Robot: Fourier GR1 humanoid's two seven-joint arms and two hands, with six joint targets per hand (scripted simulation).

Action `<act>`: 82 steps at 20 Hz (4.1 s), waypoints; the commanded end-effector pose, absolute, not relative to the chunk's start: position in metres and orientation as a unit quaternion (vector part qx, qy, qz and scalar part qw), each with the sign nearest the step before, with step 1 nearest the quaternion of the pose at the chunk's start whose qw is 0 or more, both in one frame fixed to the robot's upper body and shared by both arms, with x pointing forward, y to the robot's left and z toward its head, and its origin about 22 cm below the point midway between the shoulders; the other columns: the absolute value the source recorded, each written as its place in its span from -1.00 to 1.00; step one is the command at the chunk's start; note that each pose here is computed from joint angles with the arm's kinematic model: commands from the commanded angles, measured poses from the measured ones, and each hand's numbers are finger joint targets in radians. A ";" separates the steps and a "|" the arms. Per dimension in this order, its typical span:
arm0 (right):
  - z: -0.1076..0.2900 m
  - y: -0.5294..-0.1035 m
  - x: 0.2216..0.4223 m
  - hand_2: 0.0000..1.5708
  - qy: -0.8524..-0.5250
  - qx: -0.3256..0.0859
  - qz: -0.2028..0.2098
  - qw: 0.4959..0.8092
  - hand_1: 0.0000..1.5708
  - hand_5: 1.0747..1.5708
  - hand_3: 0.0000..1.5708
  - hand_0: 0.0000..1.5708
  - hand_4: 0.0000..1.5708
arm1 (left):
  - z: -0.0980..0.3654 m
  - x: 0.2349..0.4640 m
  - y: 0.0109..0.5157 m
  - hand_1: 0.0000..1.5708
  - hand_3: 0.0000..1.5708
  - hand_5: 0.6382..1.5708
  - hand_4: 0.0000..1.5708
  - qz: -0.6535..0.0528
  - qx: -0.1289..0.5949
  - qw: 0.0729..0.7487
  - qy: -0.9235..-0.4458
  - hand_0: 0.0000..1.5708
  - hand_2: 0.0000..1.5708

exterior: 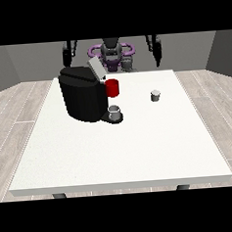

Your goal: Insert the coffee pod into the coffee machine and close the lid

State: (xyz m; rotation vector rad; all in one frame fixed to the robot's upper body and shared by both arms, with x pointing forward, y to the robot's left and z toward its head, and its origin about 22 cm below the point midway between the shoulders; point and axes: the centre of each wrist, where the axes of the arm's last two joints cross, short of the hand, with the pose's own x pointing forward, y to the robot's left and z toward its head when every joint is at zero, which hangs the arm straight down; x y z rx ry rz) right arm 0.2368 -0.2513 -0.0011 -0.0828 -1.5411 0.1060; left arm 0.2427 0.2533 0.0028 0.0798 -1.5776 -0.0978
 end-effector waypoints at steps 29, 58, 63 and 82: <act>0.066 -0.190 0.284 -1.00 -0.765 -0.090 0.080 0.633 -1.00 1.00 -1.00 -1.00 -1.00 | 0.063 0.350 0.391 -1.00 -1.00 1.00 -1.00 -0.352 0.265 0.651 -0.618 -1.00 -0.63; -0.003 -0.215 0.304 -1.00 -0.714 -0.072 0.055 0.694 -1.00 1.00 -1.00 -1.00 -1.00 | 0.039 0.382 0.342 0.43 0.39 1.00 -0.50 -0.539 0.319 0.569 -0.532 0.43 0.53; -0.004 -0.205 0.307 -1.00 -0.705 -0.111 0.075 0.697 -1.00 1.00 -1.00 -1.00 -1.00 | 0.063 0.404 0.316 0.81 0.70 1.00 -0.37 -0.489 0.279 0.561 -0.606 0.81 0.78; -0.033 -0.214 0.300 -1.00 -0.652 -0.094 0.085 0.747 -1.00 1.00 -1.00 -1.00 -1.00 | 0.103 0.430 0.237 0.79 0.71 1.00 -0.24 -0.531 0.212 0.589 -0.571 0.79 0.78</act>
